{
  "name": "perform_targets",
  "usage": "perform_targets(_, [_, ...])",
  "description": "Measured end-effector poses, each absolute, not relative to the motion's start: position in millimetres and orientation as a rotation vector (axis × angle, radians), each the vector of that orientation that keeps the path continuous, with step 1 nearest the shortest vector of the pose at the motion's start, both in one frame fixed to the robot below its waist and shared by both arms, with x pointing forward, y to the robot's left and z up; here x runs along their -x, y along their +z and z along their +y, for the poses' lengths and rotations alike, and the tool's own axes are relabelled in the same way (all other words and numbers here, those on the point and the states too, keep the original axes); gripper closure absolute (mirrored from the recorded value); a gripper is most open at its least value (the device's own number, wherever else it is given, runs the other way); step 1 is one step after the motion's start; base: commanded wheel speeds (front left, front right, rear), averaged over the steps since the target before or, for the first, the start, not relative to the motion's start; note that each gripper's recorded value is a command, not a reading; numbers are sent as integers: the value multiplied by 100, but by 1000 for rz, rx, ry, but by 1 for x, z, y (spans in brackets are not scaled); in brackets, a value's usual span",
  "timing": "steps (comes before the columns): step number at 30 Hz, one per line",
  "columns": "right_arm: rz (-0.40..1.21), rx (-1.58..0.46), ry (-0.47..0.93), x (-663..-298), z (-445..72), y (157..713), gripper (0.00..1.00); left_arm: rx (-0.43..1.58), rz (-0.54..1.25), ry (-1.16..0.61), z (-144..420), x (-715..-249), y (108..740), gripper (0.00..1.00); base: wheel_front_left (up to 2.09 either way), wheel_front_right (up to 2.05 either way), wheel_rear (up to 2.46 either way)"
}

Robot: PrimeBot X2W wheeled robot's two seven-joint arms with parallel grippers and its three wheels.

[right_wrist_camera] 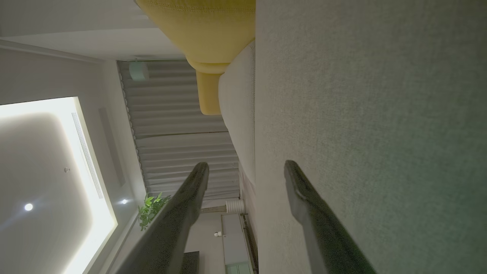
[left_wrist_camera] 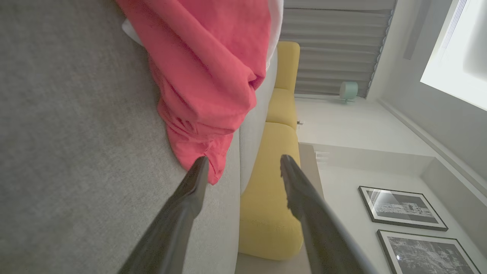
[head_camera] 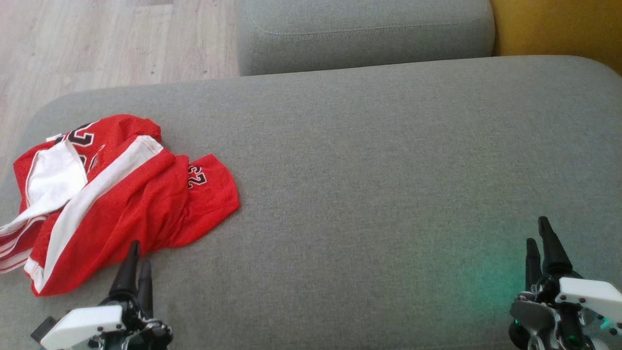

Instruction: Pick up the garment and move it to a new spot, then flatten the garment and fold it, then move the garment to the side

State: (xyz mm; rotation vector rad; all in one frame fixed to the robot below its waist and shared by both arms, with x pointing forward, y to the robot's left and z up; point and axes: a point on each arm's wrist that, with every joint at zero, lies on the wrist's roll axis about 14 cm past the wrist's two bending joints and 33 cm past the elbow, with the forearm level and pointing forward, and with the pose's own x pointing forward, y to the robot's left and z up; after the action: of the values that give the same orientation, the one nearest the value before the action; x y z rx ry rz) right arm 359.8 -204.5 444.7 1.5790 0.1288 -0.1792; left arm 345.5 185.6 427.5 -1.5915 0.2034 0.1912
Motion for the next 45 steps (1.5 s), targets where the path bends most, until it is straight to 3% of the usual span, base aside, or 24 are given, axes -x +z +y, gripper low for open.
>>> perform_targets(25, [110, -1494, -60, -373, -175, 472, 0, 1463, 118, 139, 186, -358, 455, 0, 0, 0, 0])
perform_targets(45, [133, -1109, 77, -379, -151, 486, 0, 1037, 121, 89, 176, -364, 471, 0, 0, 0, 0])
